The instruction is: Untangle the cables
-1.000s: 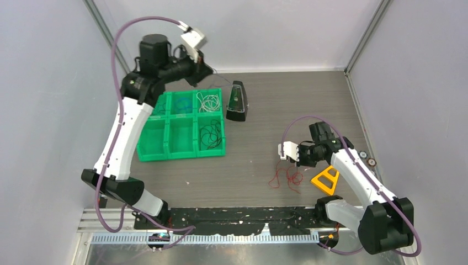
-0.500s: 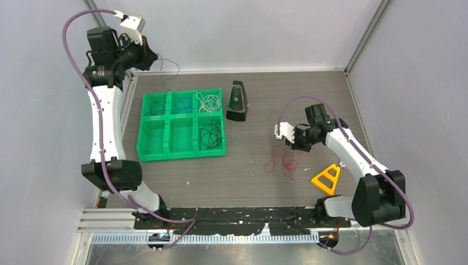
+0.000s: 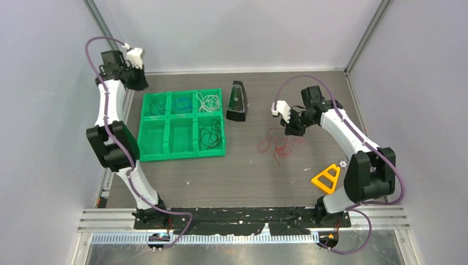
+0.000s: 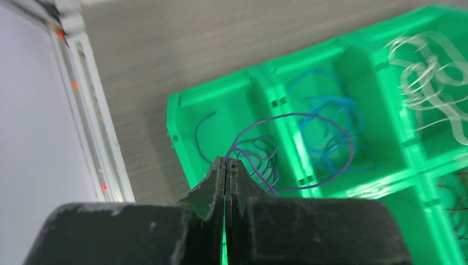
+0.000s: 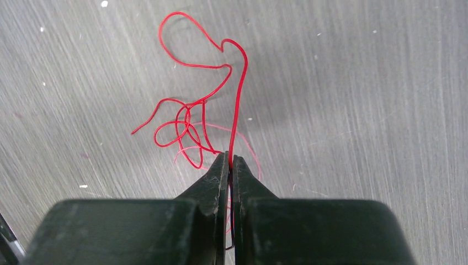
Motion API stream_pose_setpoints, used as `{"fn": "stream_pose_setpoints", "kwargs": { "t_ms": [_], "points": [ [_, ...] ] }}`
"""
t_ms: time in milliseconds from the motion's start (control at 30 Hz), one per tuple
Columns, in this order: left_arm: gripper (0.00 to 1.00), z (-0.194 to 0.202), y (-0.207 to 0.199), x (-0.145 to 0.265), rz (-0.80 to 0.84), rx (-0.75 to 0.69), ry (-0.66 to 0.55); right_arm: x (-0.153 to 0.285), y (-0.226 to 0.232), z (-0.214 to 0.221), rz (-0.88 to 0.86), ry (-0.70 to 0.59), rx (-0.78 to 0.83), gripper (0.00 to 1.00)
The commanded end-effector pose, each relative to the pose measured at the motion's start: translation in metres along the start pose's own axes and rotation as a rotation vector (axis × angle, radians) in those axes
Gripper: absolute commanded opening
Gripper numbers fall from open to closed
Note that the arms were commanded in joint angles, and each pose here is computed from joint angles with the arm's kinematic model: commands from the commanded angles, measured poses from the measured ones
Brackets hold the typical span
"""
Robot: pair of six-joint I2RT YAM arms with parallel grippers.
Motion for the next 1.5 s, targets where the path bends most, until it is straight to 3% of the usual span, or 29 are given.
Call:
{"fn": "stream_pose_setpoints", "kwargs": {
  "t_ms": [0,167,200,267,367,600,733,967,1233,1400,1433,1467],
  "points": [
    [0.0,0.038,0.017,-0.034,-0.05,-0.052,0.09,0.008,-0.016,-0.03,0.006,-0.073,-0.075,0.05],
    [0.01,0.077,0.0,-0.049,0.006,-0.08,0.208,0.011,-0.026,-0.047,0.007,-0.113,-0.116,0.05],
    [0.08,0.083,-0.007,-0.05,0.025,-0.084,0.229,0.012,-0.028,-0.053,0.004,-0.131,-0.118,0.05],
    [0.32,0.091,-0.017,-0.049,0.045,-0.088,0.275,0.013,-0.028,-0.061,-0.008,-0.158,-0.137,0.05],
    [0.64,0.07,-0.023,-0.03,0.037,-0.06,0.266,0.018,-0.027,-0.073,-0.021,-0.2,-0.161,0.05],
    [0.94,-0.031,-0.056,0.056,0.059,-0.146,-0.056,0.034,-0.006,-0.093,-0.083,-0.304,-0.144,0.05],
    [0.95,-0.056,-0.133,0.09,0.261,-0.267,-0.195,0.046,0.007,-0.101,-0.101,-0.348,-0.133,0.05],
    [1.0,-0.051,-0.335,0.115,0.726,-0.435,-0.317,0.067,0.027,-0.118,-0.131,-0.427,-0.128,0.05],
    [1.0,-0.023,-0.48,0.08,0.98,-0.42,-0.236,0.084,0.055,-0.124,-0.171,-0.469,-0.096,0.05],
    [1.0,0.007,-0.524,0.057,1.073,-0.353,-0.122,0.1,0.067,-0.135,-0.166,-0.525,-0.084,0.05],
    [0.9,0.012,-0.529,0.054,1.095,-0.34,-0.098,0.101,0.068,-0.135,-0.163,-0.531,-0.085,0.05],
    [0.75,0.016,-0.533,0.054,1.126,-0.336,-0.079,0.104,0.068,-0.137,-0.153,-0.539,-0.088,0.05]
  ]
}}
Point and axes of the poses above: each gripper's point midway between its finger pads, its own x axis back along the fingers, its own y axis along the line the jaws close on, z = x × y, the point moved 1 cm from there along x, back along the fingers, and after that the axes turned 5 degrees about -x, right-handed, at the moved point
